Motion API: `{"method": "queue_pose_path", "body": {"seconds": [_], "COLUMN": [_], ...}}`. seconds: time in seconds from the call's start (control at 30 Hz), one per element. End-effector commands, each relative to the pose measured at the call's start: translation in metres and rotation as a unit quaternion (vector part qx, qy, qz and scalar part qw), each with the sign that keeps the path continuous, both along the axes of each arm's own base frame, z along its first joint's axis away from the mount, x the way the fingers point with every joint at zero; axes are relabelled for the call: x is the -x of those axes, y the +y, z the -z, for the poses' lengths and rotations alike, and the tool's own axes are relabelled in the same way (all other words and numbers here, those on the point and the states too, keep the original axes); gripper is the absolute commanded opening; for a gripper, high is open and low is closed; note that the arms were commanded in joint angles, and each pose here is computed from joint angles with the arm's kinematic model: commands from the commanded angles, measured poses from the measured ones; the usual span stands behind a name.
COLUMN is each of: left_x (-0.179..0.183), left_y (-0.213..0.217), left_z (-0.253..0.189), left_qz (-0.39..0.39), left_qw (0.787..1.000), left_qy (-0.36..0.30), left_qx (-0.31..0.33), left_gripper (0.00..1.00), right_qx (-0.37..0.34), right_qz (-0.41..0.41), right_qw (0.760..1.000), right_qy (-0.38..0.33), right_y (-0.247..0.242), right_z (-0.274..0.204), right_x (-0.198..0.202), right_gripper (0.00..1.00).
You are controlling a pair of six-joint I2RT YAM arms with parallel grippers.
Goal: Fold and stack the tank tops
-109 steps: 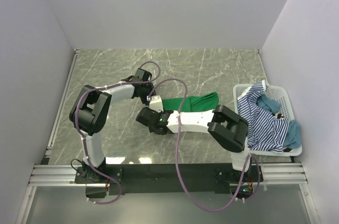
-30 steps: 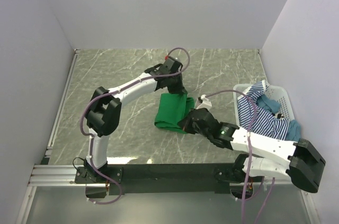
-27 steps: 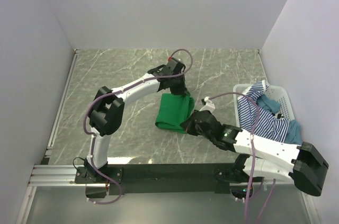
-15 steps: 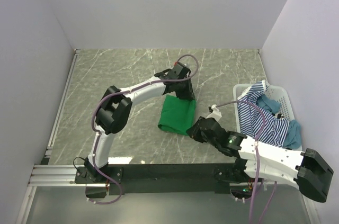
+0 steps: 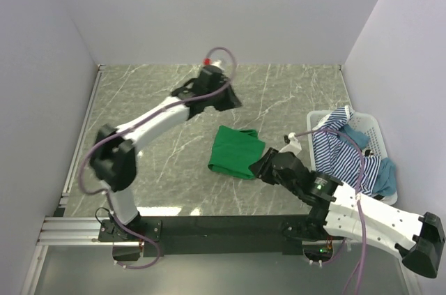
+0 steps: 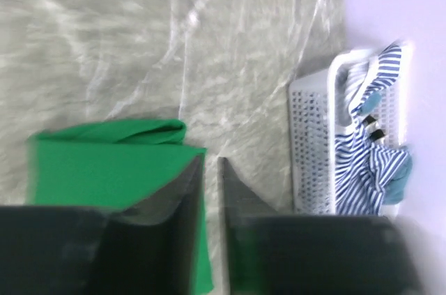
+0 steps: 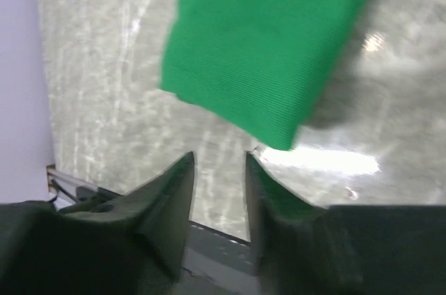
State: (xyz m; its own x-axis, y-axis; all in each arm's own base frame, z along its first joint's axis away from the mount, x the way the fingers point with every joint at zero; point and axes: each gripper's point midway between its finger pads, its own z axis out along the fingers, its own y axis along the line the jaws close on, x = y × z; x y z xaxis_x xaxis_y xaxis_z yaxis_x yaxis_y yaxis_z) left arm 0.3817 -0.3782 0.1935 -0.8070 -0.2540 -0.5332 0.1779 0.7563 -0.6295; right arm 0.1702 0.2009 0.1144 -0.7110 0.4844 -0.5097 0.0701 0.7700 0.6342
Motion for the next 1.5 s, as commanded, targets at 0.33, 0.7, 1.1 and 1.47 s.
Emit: {"method": "queue_pose_path", "body": {"seconds": [0.33, 0.7, 1.1, 1.47], "left_x": [0.084, 0.118, 0.095, 0.157], "left_y": [0.068, 0.088, 0.073, 0.045], "left_z": [0.115, 0.173, 0.078, 0.145], "left_qz": [-0.018, -0.027, 0.020, 0.086], "left_qw": [0.991, 0.981, 0.995, 0.979], "left_qy": [0.134, 0.184, 0.086, 0.183], "left_qx": [-0.020, -0.063, -0.046, -0.020], "left_gripper": [0.01, 0.02, 0.19, 0.05], "right_qx": [0.040, 0.015, 0.004, 0.047], "right_qz": [-0.055, -0.062, -0.055, -0.037], "right_qw": [0.996, 0.992, 0.998, 0.992], "right_qy": [0.056, 0.110, 0.009, 0.107], "right_y": [0.048, 0.040, 0.032, 0.014], "right_z": [0.056, 0.098, -0.002, 0.095], "right_x": [-0.015, 0.011, -0.011, -0.005], "right_gripper": [0.29, 0.30, 0.24, 0.12]}}
